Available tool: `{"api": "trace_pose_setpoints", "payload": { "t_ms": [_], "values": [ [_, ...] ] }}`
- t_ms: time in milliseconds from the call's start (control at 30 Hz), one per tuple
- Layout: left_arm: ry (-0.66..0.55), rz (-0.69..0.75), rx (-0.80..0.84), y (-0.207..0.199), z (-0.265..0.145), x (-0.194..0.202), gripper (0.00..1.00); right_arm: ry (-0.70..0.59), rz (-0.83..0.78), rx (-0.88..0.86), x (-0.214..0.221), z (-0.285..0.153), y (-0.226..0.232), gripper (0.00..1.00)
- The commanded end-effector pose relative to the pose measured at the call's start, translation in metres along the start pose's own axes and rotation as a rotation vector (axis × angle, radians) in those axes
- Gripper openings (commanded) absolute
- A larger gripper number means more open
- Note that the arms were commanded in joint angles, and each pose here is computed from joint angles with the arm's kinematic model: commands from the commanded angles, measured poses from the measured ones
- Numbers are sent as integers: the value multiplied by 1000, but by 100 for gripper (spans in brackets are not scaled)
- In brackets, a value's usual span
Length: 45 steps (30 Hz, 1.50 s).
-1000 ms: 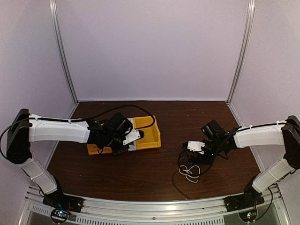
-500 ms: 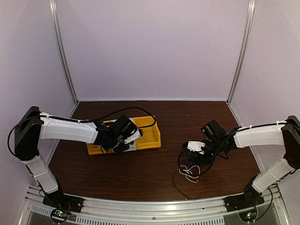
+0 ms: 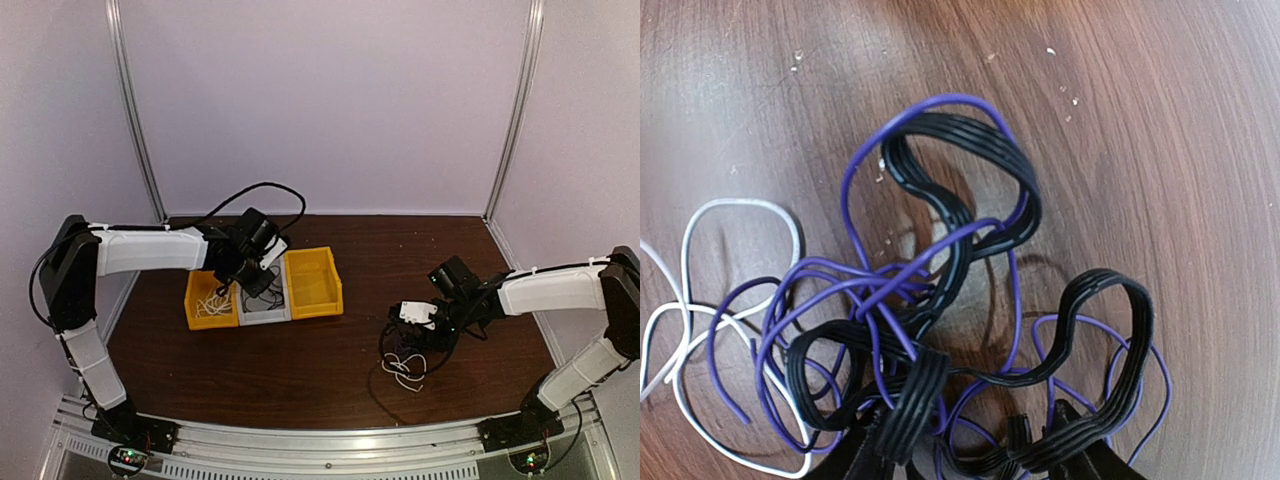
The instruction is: Untangle the cables
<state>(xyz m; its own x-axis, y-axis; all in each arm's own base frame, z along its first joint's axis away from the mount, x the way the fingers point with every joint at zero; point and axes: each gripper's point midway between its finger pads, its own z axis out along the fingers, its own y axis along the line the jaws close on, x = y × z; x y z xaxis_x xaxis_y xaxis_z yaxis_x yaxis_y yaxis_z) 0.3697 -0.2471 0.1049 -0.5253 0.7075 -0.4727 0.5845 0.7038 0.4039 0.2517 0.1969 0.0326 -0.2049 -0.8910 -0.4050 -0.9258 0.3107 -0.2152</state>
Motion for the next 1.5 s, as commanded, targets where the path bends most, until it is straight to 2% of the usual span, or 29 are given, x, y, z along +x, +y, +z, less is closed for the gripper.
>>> {"api": "trace_pose_setpoints", "payload": {
  "t_ms": [0,233,367,633,833,1000,1133,1233,1333,1400,1467],
  "values": [
    [62,-116,91,-19,20,4,0,48,-8,-4,8,2,2,52],
    [104,-238,145,-16,33,10,0,51,-9,-10,8,3,3,52],
    [106,-252,141,-9,31,9,0,55,-8,-6,9,4,3,52],
    [-29,-288,190,-2,-5,-12,37,17,4,44,0,-7,-7,52],
    [-95,-266,199,5,-32,-15,47,-22,4,34,-17,-33,-12,53],
    [-149,-275,151,20,-49,-19,50,-40,0,10,-31,-59,-13,54],
    [-313,-288,189,25,-80,-42,52,-98,-2,-11,-47,-81,-13,54],
    [-564,-282,358,10,-130,-68,53,-149,-33,-46,-54,-88,-5,51],
    [-822,-257,488,1,-186,-80,53,-156,-59,-103,-52,-83,6,45],
    [-894,-254,496,1,-199,-79,53,-154,-63,-129,-51,-78,10,42],
    [-915,-231,499,-1,-203,-78,52,-151,-67,-138,-50,-74,12,39]
  ]
}}
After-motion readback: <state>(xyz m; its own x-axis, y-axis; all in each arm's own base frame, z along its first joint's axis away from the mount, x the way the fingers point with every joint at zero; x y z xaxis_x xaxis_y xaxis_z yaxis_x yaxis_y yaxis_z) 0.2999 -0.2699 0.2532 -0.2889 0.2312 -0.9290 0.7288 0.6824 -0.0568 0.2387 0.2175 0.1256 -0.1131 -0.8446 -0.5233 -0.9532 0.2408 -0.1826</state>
